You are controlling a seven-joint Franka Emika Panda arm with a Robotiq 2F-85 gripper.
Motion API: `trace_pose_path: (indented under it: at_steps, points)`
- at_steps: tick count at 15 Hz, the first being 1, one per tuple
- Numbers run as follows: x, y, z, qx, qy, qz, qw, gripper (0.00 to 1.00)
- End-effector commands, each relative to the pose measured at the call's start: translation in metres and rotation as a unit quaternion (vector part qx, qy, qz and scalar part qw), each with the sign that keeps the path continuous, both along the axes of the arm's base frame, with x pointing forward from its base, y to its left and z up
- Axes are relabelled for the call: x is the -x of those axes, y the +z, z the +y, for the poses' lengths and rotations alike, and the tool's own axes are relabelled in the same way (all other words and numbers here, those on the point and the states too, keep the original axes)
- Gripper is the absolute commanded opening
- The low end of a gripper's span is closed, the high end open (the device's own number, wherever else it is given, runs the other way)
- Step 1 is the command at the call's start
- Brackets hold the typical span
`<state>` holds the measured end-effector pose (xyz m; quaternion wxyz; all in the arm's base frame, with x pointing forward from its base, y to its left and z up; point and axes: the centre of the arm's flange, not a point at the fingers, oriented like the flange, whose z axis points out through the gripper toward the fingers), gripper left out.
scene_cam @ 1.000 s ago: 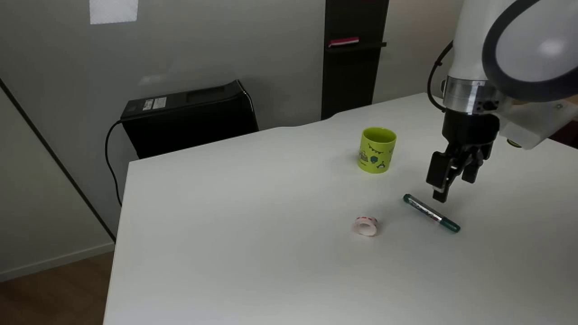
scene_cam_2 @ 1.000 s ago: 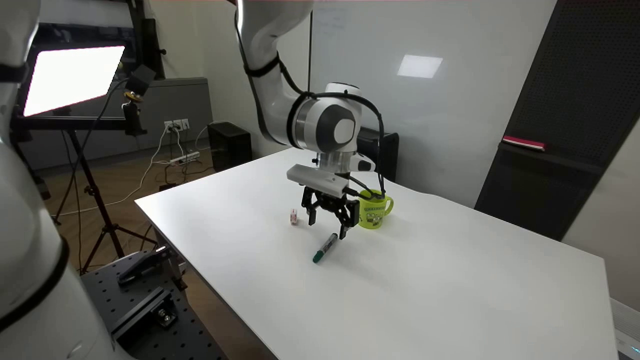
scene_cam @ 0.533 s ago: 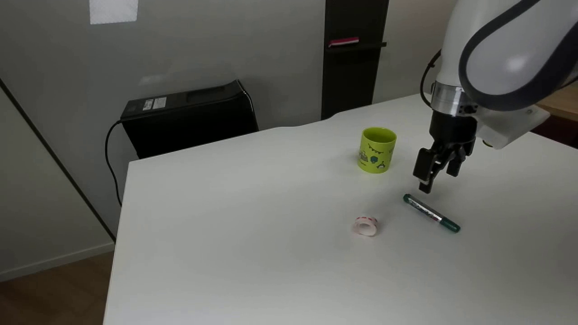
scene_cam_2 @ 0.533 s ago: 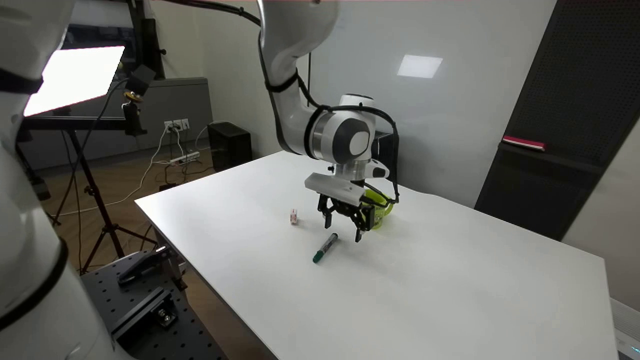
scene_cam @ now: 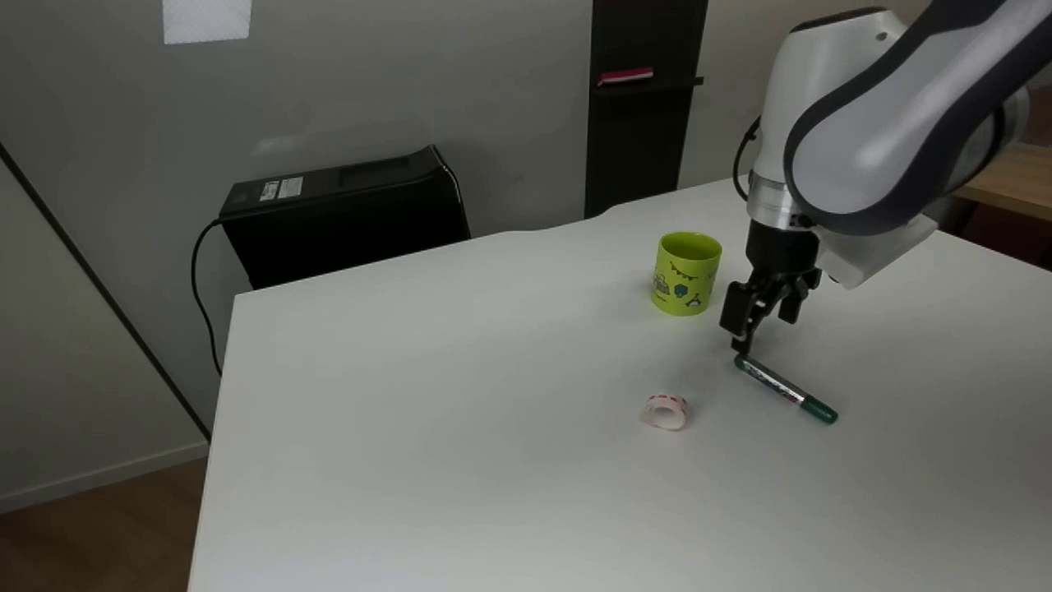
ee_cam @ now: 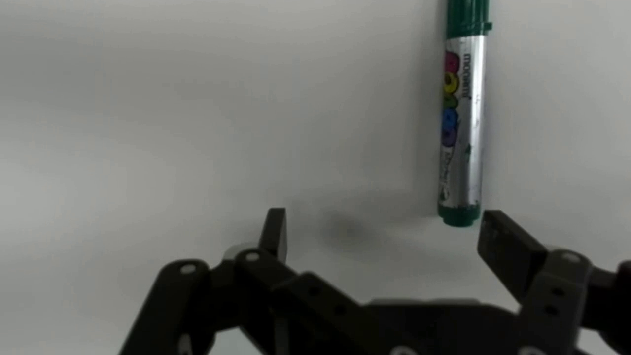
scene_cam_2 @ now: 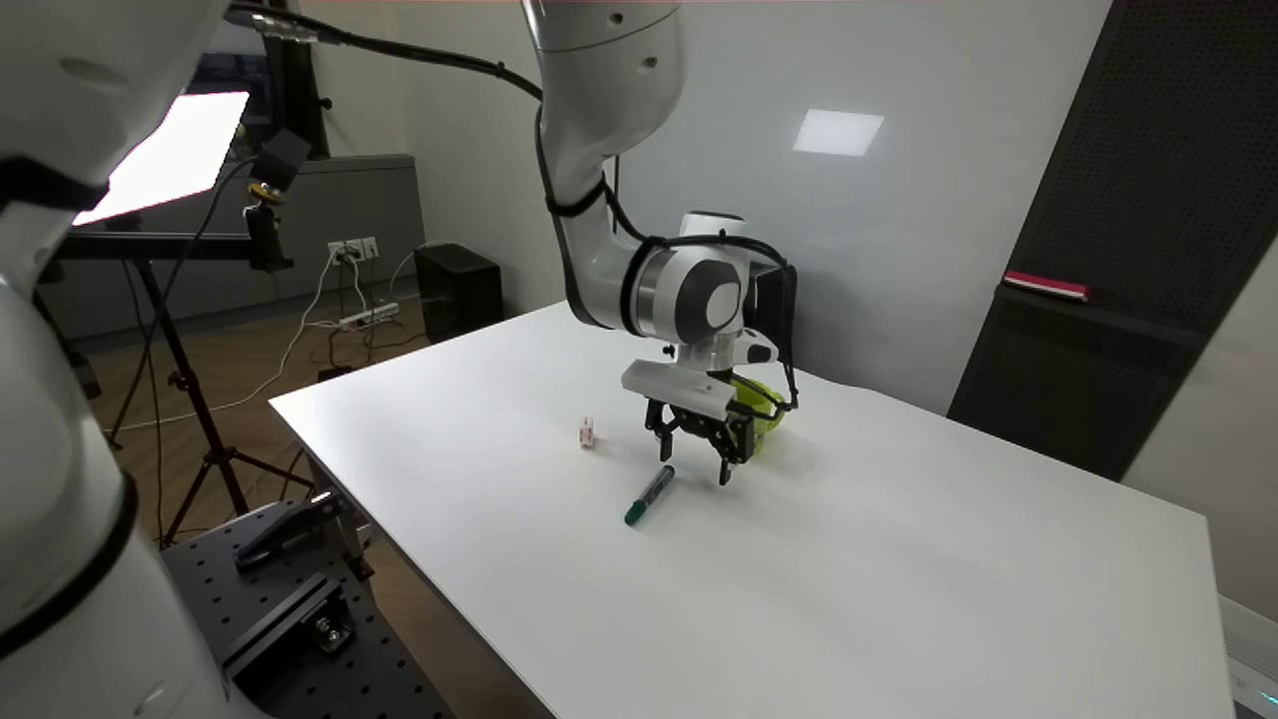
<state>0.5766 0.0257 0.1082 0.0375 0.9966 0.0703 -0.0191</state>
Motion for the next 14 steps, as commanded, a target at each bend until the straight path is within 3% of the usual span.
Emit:
trace_pose_path:
  at_steps: [1, 8, 14]
  points:
    - [-0.016, -0.003, 0.014, 0.017, -0.005, -0.004, 0.9998, 1.0]
    - [-0.01, -0.002, 0.029, 0.021, -0.028, 0.022, 0.9992, 1.0]
    - [0.003, -0.005, 0.03, 0.027, -0.053, 0.02, 0.9981, 1.0]
